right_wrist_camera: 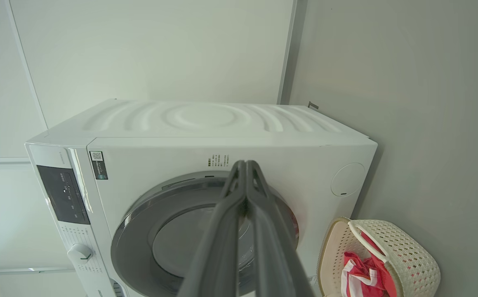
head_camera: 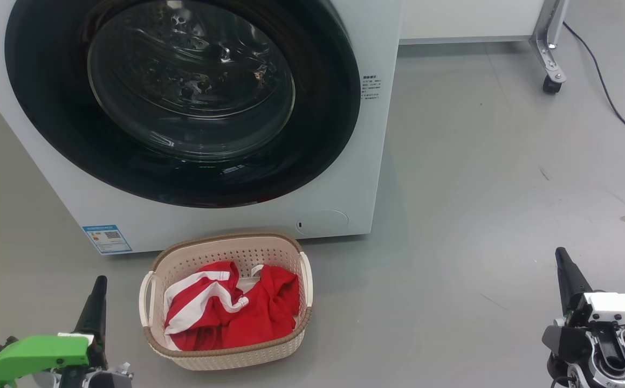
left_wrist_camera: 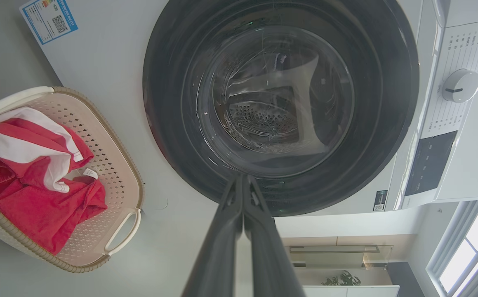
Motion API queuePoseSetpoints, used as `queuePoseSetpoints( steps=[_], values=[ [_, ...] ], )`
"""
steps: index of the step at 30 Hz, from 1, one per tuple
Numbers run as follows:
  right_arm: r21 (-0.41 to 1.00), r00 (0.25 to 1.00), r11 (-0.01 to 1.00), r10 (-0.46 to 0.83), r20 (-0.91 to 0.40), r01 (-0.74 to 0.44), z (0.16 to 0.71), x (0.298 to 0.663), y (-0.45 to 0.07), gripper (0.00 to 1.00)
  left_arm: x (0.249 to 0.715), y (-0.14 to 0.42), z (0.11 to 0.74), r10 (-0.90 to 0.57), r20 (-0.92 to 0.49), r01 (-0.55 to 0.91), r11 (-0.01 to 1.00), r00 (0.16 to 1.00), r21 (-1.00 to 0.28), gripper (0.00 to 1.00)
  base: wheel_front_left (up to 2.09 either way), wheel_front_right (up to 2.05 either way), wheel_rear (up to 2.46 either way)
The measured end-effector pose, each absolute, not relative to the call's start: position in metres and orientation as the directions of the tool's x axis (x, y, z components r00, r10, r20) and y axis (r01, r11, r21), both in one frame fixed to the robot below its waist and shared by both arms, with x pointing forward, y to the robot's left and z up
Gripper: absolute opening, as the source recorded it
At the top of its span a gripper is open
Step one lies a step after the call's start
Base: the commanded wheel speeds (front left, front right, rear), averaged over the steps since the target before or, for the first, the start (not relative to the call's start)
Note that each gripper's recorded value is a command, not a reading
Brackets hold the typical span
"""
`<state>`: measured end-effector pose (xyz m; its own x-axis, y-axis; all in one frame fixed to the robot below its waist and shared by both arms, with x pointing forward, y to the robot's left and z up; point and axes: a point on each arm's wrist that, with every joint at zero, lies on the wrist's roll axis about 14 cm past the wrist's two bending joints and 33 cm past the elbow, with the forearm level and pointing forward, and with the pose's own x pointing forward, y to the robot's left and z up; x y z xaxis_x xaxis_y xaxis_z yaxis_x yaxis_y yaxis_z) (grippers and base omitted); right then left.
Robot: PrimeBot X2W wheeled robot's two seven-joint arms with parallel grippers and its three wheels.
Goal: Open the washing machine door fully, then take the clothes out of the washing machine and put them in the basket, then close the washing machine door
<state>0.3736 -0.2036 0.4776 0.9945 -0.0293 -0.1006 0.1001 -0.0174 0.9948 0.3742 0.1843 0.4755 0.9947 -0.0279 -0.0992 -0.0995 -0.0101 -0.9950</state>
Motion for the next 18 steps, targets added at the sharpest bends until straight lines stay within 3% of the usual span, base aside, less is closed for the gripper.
queuePoseSetpoints(
  steps=[18],
  values=[
    [0.995, 0.995, -0.018, -0.032, -0.097, 0.097, 0.4782, 0.3743, -0.2043, 0.00, 0.3742, 0.1843, 0.4756, -0.029, -0.099, -0.099, -0.010, 0.995, -0.995, 0.00, 0.00, 0.00, 0.00]
  ],
)
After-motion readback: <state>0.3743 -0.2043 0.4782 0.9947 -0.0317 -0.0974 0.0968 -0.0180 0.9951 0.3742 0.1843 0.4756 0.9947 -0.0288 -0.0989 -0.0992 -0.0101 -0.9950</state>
